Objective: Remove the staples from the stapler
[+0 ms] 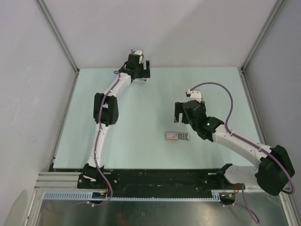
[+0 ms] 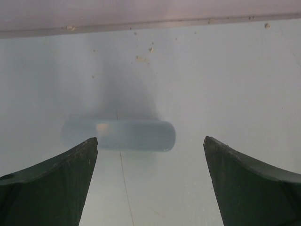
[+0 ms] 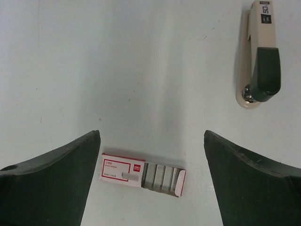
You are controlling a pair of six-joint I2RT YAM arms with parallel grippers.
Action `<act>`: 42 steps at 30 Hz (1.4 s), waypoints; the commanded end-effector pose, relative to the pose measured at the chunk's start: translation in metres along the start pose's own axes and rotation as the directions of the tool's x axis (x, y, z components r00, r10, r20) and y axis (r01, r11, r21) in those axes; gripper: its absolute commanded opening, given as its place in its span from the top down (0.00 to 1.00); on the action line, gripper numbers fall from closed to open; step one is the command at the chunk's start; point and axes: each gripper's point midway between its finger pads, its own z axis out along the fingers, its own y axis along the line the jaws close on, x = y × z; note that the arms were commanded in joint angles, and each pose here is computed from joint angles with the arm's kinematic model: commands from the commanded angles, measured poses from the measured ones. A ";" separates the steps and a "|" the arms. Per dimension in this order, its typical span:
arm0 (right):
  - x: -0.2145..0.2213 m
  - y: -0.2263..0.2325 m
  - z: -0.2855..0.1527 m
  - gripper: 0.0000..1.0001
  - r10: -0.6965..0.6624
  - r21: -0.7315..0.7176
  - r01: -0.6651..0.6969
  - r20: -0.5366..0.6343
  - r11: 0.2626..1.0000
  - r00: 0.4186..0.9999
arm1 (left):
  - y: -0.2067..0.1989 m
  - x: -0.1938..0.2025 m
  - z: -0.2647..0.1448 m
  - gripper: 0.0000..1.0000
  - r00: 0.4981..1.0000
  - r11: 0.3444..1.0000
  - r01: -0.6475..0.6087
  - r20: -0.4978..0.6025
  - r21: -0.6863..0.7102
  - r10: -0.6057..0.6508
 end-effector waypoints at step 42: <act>0.005 0.006 0.024 0.10 0.052 -0.122 -0.058 -0.047 0.991 0.998 | 0.044 0.010 -0.016 0.01 0.989 0.951 -0.147 -0.031 -0.273 0.144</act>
